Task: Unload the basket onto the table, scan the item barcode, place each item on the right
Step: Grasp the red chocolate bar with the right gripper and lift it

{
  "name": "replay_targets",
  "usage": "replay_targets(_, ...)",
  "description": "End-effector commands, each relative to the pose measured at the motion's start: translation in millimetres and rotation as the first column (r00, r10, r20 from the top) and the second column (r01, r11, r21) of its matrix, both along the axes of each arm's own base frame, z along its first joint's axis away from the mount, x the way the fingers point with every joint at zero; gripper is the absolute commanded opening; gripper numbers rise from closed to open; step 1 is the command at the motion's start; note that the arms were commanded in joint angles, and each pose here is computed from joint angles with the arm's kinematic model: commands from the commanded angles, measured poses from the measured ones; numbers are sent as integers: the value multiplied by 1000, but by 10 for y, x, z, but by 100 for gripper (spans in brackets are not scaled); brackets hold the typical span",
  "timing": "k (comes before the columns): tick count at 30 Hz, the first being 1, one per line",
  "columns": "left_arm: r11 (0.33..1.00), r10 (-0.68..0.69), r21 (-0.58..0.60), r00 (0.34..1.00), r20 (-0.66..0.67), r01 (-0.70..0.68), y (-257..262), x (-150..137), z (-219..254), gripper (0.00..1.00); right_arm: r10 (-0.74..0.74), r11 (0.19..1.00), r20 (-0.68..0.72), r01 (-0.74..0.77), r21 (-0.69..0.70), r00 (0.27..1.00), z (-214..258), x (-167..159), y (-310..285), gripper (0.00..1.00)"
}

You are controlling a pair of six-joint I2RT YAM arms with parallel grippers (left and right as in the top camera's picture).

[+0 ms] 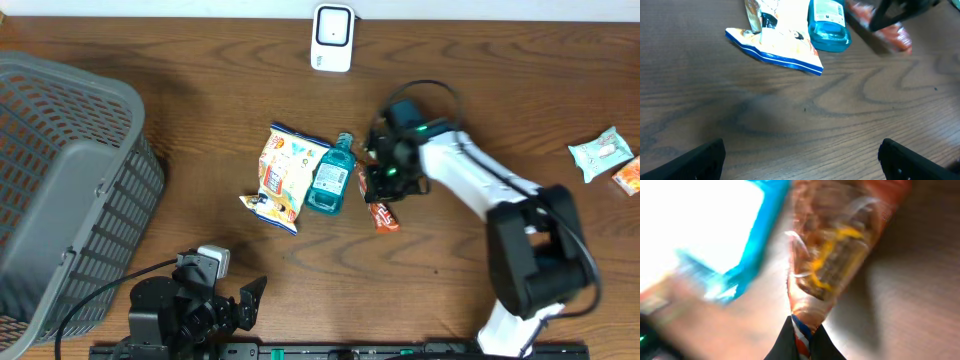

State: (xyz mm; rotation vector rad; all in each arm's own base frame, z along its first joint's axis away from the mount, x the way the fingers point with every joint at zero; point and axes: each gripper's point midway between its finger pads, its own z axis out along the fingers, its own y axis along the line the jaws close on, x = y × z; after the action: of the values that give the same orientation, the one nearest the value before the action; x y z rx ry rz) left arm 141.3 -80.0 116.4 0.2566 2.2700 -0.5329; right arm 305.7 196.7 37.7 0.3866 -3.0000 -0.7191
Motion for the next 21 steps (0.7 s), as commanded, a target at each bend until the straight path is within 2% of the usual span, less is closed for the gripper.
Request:
replay_targets(1, 1000, -1, 9, 1000, 16, 0, 10, 4, 35, 98, 128, 896, 87, -153, 416, 988, 743, -106, 302, 1)
replay_targets(3, 1000, -1, 9, 1000, 16, 0, 10, 3, 35, 98, 139, 831, 109, -176, 527, 984, 973, -147, 318, 1)
replay_targets(7, 1000, -1, 9, 1000, 16, 0, 10, 3, 35, 98, 168, 642, 195, -257, 723, 966, 1415, -265, 371, 1)
replay_targets(10, 1000, -1, 9, 1000, 16, 0, 10, 3, 35, 98, 163, 489, 282, -326, 809, 945, 1692, -356, 410, 1)
replay_targets(13, 1000, -1, 9, 1000, 16, 0, 10, 3, 35, 98, 134, 380, 347, -372, 847, 928, 1885, -395, 430, 1)
replay_targets(21, 1000, -1, 9, 1000, 16, 0, 10, 3, 35, 98, 131, 354, 428, -445, 822, 894, 1899, -403, 451, 1)
